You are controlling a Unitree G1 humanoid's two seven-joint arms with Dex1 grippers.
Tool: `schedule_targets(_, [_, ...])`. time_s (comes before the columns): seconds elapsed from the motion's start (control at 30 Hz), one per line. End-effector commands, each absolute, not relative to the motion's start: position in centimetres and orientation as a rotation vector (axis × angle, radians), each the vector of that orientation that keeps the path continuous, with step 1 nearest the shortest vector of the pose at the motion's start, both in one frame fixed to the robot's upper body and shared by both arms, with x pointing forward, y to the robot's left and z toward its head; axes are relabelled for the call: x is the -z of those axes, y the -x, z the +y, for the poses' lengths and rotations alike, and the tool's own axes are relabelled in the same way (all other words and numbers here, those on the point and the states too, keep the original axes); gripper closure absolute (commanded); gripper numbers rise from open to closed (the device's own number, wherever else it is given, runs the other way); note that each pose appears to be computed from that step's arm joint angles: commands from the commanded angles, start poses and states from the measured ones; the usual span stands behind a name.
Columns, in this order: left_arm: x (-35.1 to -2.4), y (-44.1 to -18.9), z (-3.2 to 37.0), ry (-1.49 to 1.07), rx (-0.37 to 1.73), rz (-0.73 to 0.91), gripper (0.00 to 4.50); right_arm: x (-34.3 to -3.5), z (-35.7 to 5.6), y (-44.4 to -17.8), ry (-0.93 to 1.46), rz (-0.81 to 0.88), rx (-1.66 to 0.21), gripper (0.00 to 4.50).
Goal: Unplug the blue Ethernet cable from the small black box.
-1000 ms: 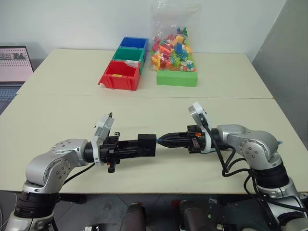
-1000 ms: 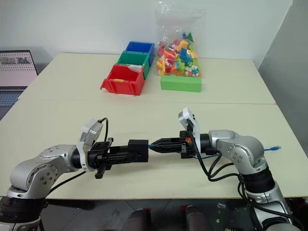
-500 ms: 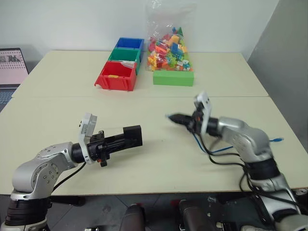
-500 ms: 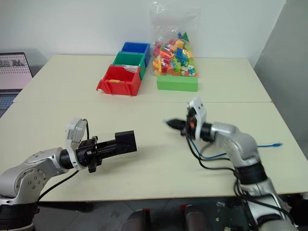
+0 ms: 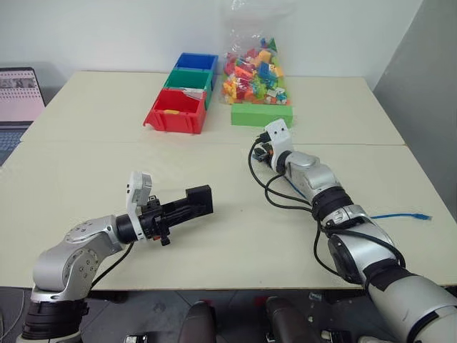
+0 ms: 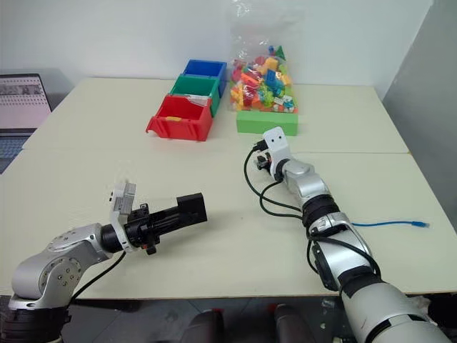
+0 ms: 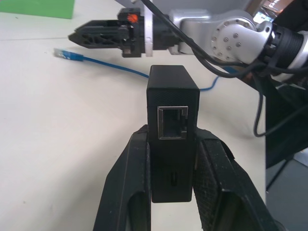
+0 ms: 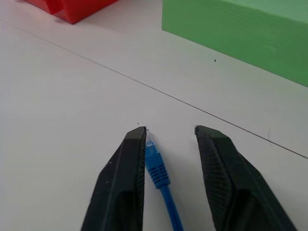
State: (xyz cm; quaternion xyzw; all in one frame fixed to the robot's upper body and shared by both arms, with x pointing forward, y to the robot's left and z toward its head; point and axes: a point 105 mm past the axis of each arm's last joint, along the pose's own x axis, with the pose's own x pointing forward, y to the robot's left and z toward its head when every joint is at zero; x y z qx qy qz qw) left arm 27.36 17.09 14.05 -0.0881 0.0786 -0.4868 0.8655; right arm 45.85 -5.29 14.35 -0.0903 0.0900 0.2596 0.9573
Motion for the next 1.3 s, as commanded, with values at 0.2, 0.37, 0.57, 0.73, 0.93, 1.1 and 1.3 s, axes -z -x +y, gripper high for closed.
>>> schedule_targets(0.2, [-16.1, -34.0, 20.9, 0.000, 0.536, -0.046, 3.72, -21.5, -2.9, -40.3, 0.195, -0.088, -0.906, 0.74])
schedule_targets(0.37, [-16.7, -37.7, 24.4, -0.170, 0.243, -0.167, 3.72, -22.1, -1.6, -33.8, 0.243, -0.073, -1.174, 0.69])
schedule_targets(0.57, [-14.0, -39.0, 24.5, -0.191, 0.197, -0.141, 3.72, -21.4, -0.9, -32.1, 0.262, -0.013, -1.193, 0.69])
schedule_targets(0.73, [-11.3, -39.1, 24.6, -0.152, 0.172, -0.087, 3.72, -20.5, -0.5, -31.9, 0.282, 0.020, -1.168, 0.69])
schedule_targets(0.93, [-9.6, -38.8, 25.0, -0.111, 0.165, -0.041, 3.72, -20.4, -0.5, -32.1, 0.308, 0.023, -1.145, 0.69])
schedule_targets(1.1, [-9.3, -38.5, 25.3, -0.065, 0.167, -0.035, 2.32, -20.4, -0.4, -32.1, 0.316, 0.022, -1.145, 0.69])
schedule_targets(1.3, [-9.3, -37.9, 25.0, -0.078, 0.196, -0.024, 1.09, -20.4, -0.3, -32.1, 0.314, 0.018, -1.146, 0.69])
